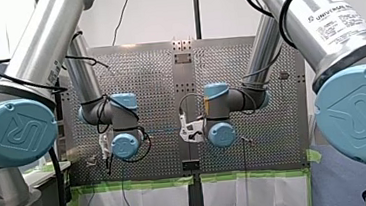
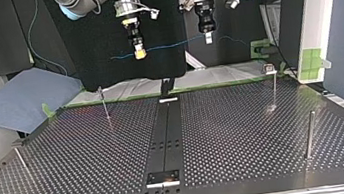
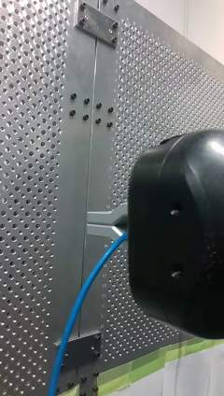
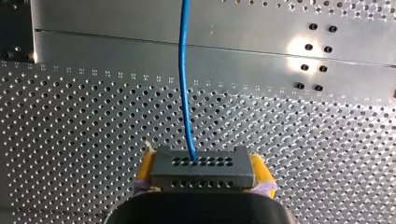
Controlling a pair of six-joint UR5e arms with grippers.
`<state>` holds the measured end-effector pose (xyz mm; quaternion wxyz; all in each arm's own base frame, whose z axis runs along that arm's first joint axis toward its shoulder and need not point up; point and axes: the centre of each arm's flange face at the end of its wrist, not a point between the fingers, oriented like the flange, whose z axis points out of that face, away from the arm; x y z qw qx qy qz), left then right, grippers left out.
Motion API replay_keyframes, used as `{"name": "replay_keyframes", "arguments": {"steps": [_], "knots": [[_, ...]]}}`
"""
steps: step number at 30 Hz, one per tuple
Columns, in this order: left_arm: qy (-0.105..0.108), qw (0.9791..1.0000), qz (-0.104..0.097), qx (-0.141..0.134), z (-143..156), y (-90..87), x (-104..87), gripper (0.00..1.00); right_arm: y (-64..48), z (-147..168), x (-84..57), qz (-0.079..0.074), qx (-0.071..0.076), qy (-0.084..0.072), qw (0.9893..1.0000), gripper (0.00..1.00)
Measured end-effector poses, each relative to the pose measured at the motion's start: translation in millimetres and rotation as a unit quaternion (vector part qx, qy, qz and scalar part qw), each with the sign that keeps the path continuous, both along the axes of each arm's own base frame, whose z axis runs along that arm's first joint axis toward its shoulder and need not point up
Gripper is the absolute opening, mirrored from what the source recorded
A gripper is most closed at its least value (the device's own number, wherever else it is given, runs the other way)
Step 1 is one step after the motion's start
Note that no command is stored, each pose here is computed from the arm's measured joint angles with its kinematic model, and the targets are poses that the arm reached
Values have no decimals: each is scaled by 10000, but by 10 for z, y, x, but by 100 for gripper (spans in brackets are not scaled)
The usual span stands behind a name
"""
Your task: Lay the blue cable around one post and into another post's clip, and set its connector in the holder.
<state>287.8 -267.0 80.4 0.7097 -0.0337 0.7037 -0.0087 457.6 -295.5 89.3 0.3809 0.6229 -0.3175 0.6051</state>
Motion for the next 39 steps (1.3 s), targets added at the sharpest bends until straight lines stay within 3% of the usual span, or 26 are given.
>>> {"name": "replay_keyframes", "arguments": {"steps": [39], "knots": [[0,10000,0,0,0,0,0,0,0,0,0,0,0,0,10000,0]]}}
